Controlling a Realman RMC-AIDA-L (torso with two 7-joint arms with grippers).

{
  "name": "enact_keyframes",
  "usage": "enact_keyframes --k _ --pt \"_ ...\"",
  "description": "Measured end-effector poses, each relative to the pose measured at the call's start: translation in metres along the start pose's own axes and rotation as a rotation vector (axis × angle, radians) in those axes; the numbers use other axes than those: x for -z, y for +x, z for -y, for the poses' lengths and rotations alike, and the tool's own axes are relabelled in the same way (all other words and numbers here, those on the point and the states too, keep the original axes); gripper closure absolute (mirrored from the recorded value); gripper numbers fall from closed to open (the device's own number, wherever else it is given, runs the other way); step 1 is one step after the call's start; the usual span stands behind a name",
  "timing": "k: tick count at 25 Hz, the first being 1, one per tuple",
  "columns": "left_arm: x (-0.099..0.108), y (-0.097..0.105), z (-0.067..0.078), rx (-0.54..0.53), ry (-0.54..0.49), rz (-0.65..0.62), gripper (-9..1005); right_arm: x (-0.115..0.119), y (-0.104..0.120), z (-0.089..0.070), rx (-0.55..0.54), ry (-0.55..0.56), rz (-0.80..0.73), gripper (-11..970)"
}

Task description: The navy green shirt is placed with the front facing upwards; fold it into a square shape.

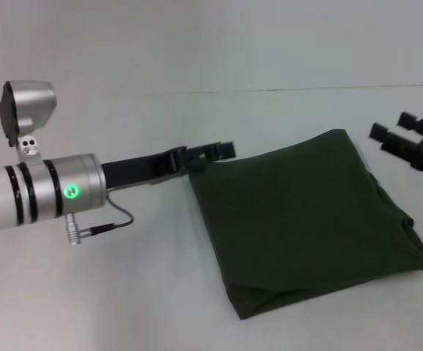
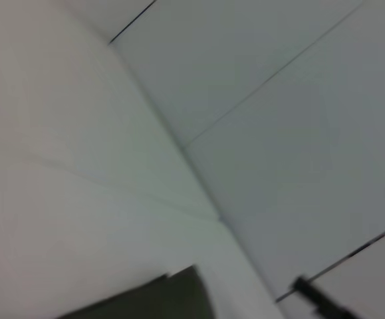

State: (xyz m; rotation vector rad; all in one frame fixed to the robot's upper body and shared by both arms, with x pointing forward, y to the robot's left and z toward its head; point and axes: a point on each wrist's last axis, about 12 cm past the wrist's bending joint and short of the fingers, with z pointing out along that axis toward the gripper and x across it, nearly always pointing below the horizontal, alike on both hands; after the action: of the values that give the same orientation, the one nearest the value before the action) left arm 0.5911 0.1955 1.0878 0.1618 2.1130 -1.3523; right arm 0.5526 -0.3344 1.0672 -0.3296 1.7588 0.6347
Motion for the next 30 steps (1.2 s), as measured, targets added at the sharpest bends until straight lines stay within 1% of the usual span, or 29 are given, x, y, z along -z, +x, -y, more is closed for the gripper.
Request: enact_keyframes --k 1,5,9,13,14,20,30 --pt "0.005 -0.003 -0.004 0.047 -0.043 -0.052 58 0.004 -0.002 0.001 -0.002 -0.002 0.018 167" --pt "0.011 -0.005 -0.008 0.124 -0.146 -0.177 58 0.012 -0.003 0.004 -0.009 0.004 0.034 167" --pt "0.01 -0.006 -0.006 0.142 -0.208 -0.274 58 0.011 0.001 0.001 -0.007 0.004 0.034 167" --pt "0.007 -0.008 -0.006 0.135 -0.224 -0.294 58 0.009 0.003 -0.002 -0.005 -0.003 0.027 167" --pt "0.002 -0.007 -0.004 0.135 -0.226 -0.296 58 0.009 0.003 -0.002 -0.005 -0.004 0.026 167" --pt "-0.009 -0.003 -0.004 0.153 -0.233 -0.302 58 0.01 0.004 -0.002 -0.007 -0.006 0.027 167" --pt "-0.024 0.005 -0.005 0.166 -0.257 -0.285 59 0.011 0.004 -0.003 -0.01 -0.013 0.029 167"
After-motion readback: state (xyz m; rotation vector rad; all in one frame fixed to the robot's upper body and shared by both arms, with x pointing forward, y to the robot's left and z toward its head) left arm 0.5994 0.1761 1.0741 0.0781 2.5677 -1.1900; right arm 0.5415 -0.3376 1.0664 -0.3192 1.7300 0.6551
